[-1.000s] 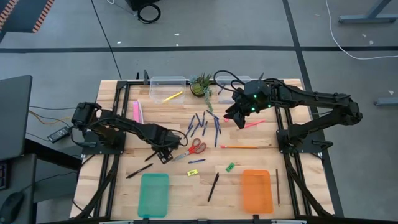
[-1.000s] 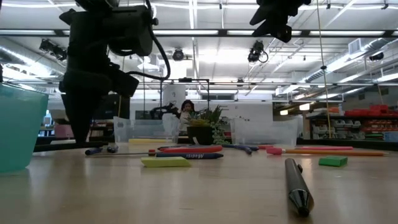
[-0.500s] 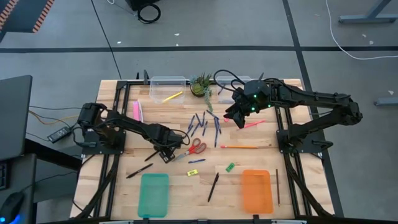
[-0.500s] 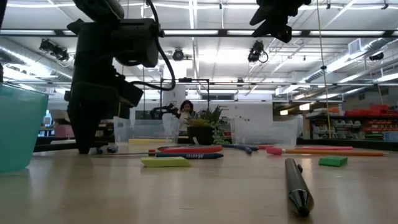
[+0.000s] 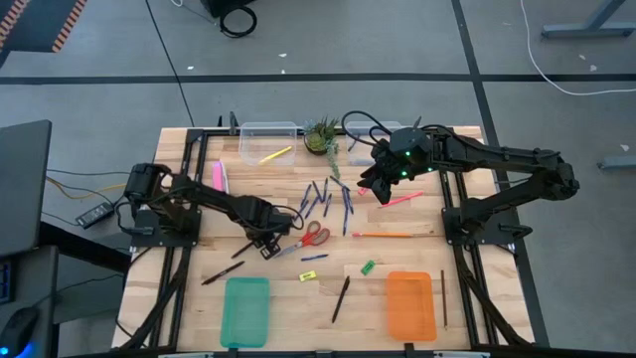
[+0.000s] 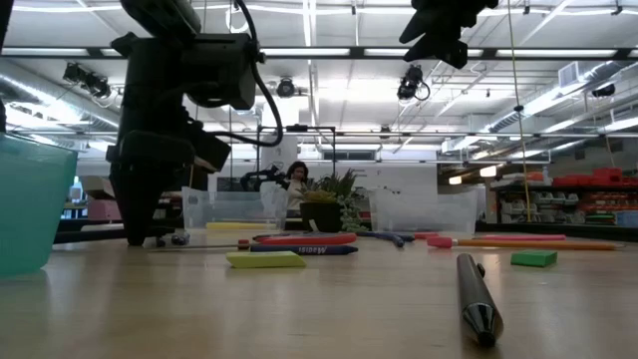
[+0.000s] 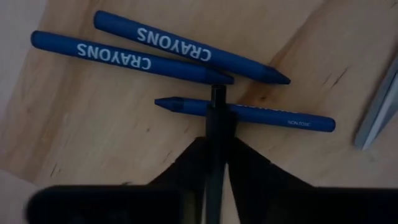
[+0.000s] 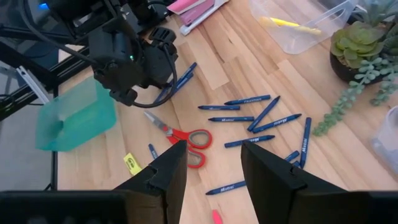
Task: Sort crayons/erasers/pens/pencils in bins
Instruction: Put the black pen into the left transparent bin
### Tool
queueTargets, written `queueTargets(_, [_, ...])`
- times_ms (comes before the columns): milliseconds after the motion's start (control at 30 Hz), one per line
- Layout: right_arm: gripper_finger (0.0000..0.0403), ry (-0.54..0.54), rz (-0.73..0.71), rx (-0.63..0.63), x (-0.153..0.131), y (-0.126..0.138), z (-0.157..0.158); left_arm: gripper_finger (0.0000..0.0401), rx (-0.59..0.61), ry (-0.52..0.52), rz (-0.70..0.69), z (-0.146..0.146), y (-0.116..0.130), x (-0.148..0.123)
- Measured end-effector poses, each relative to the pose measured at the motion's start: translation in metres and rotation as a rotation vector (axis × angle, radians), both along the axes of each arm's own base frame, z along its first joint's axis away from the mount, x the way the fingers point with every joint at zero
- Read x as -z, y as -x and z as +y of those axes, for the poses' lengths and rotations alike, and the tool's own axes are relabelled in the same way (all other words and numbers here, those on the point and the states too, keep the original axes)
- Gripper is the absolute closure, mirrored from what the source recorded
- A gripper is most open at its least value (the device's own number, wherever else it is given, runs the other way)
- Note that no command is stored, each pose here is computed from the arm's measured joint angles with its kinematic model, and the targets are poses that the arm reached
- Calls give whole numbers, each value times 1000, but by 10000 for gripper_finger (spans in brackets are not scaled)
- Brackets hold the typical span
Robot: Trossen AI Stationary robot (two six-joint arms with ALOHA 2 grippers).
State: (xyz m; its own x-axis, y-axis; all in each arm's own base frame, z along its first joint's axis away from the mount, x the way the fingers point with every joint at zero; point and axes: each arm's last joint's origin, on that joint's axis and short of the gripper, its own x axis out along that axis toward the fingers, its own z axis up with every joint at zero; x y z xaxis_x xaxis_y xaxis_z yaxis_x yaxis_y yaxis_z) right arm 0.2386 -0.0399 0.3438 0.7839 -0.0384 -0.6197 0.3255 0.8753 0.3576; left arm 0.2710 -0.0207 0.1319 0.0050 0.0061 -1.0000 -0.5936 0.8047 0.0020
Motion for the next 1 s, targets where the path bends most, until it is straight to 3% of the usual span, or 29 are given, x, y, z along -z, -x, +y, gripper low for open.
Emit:
queueTargets(200, [245, 2, -4, 4, 0, 0, 0, 357, 12, 21, 7, 13, 0, 0])
queueTargets(400, [245, -72, -53, 40, -4, -3, 1, 357, -15, 34, 50, 21, 6, -8])
queueTargets(767, [245, -287, -73, -44, -6, -4, 6, 359, -257, 69, -205, 8, -5, -104])
queueTargets(1000, [245, -392, -45, -140, -6, -6, 31, 359, -318, 56, -245, -19, 4, -156])
